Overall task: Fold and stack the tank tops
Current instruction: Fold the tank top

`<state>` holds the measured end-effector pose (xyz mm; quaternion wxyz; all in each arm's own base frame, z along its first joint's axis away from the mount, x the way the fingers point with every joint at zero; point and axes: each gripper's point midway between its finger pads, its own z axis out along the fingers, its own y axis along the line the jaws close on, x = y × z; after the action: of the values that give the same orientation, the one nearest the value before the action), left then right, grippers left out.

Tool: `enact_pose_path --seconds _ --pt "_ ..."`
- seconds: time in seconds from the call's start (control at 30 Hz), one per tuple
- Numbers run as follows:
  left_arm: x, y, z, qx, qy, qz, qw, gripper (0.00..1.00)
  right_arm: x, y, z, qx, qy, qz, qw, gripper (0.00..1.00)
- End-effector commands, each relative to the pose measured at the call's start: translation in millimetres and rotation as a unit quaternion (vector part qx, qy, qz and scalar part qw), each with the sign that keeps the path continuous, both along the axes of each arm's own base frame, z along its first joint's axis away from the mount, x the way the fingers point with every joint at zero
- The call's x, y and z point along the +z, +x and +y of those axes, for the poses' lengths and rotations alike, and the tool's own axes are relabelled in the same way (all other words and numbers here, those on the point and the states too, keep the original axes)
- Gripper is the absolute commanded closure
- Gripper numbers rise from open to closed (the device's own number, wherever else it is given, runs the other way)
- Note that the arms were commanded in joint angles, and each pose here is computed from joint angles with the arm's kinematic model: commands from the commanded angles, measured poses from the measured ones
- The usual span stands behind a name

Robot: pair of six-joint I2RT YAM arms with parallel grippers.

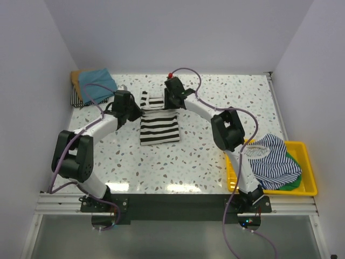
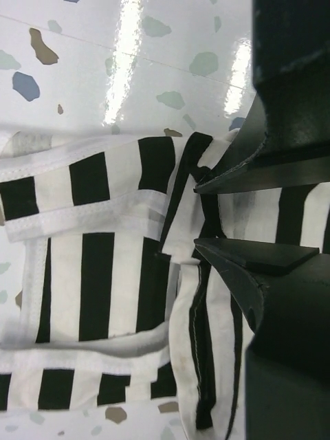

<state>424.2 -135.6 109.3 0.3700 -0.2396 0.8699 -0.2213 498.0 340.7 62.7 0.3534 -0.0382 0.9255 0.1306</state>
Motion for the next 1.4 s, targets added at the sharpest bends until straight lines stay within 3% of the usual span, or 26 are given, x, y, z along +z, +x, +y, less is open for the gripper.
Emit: enact_pose_path --seconds 0.0,0.17,0.3,0.5,0.83,1.03,1.17,1.23,1.37 --pt "1.6 2.0 -18.2 -0.022 -0.016 -0.027 0.999 0.90 15.0 23.8 4.3 -0.010 0.044 -0.020 0.999 0.64" --pt "-16.0 26.5 -17.4 -0.006 -0.010 -0.028 1.000 0.81 28.6 34.3 6.4 -0.003 0.058 -0.044 0.997 0.62" --pt "-15.4 57.1 -20.7 0.000 -0.001 -0.034 0.999 0.81 55.4 41.4 0.3 -0.008 0.058 -0.078 0.995 0.51" --pt "-38.2 84.1 -14.3 0.027 0.009 -0.016 0.999 0.79 95.7 26.5 -13.4 -0.012 0.067 -0.103 0.992 0.50" --pt "-66.8 104.0 -5.3 0.036 0.027 0.020 0.999 0.76 38.9 -63.1 -44.2 -0.005 0.063 0.005 0.998 0.52" --pt "-5.8 116.7 2.5 0.026 0.020 -0.047 0.998 0.66 0.8 -115.4 -50.7 0.015 0.083 0.062 0.994 0.48" --pt "48.6 96.4 13.2 0.044 0.021 -0.083 0.995 0.53 -27.6 -139.1 -57.1 0.000 0.088 0.112 0.990 0.46" --pt "52.0 77.8 20.7 0.060 0.026 -0.073 0.995 0.52 -26.4 -144.7 -56.6 -0.010 0.108 0.115 0.987 0.46" --pt "31.1 4.5 33.0 0.070 0.029 -0.033 0.997 0.50 -29.0 -163.4 -64.6 -0.032 0.130 0.127 0.983 0.44"
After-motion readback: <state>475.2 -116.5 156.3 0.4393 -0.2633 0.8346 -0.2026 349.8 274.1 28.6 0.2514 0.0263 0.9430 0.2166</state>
